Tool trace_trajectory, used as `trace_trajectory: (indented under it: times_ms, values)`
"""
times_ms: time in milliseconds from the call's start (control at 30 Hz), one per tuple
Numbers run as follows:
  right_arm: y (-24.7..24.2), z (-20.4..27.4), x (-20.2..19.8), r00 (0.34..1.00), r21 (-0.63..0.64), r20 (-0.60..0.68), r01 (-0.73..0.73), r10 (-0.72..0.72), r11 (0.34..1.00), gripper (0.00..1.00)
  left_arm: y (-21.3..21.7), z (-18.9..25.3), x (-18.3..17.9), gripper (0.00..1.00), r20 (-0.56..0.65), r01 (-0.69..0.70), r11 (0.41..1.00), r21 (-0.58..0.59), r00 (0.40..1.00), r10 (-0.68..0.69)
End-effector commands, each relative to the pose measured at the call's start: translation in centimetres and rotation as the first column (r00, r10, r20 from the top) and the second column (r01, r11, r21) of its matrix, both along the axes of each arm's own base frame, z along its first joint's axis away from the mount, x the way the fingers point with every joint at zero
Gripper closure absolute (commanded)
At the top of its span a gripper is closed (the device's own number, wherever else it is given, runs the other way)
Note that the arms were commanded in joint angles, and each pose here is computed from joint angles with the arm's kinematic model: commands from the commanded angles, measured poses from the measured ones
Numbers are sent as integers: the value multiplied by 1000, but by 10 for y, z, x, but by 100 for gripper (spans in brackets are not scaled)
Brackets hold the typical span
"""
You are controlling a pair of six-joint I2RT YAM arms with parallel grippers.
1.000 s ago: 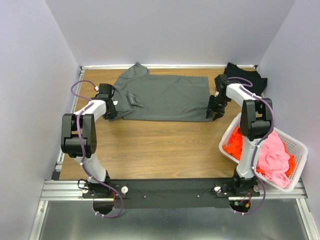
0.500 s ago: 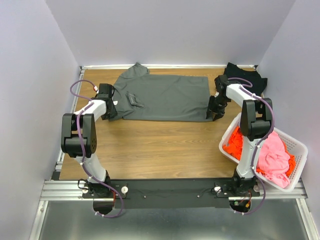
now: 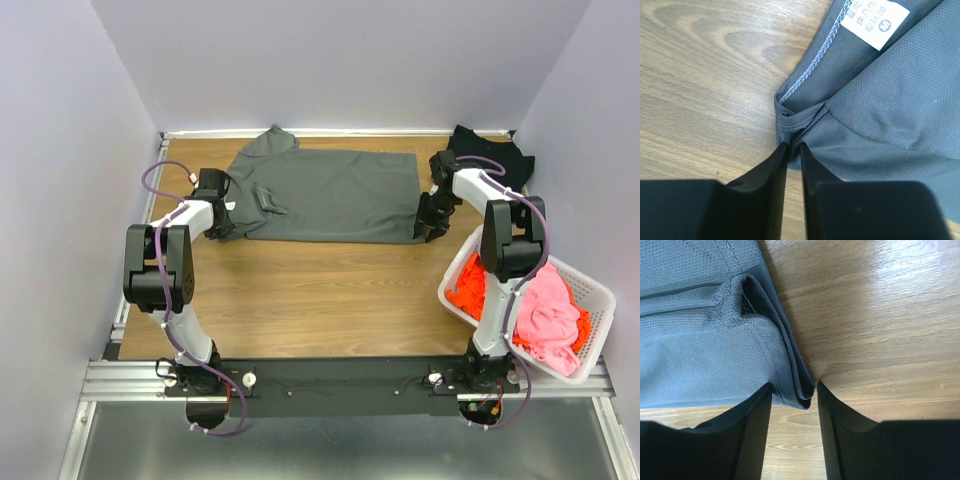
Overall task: Fold and stack the t-shirts
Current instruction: Fold the tshirt
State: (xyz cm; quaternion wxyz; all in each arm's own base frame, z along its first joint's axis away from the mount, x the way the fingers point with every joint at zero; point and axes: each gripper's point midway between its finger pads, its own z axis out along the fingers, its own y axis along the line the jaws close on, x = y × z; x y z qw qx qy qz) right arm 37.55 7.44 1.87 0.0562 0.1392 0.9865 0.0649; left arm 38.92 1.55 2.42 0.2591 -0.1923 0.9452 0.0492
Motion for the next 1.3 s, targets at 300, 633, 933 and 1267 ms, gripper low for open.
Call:
trace_trajectory:
  times_ms: [300,633,933,1267]
  values:
    - [-6,-13,-12,1000,-8,-25,12,-13,1000,75,-1,-6,-3,100,-23,66,998,2,998,-66]
    - [-14,-9,-11,1000,-52,-10,12,-13,999,94,-5,49,14,100,41,139,990,10,989,-140]
    - [-16,-9,-13,1000,-66,-10,8,-9,998,95,-4,57,30,100,1,216,976,38,976,-216]
    - [-17,-12,-18,1000,-69,-23,4,-6,998,95,-1,46,43,92,-42,245,968,53,969,-243]
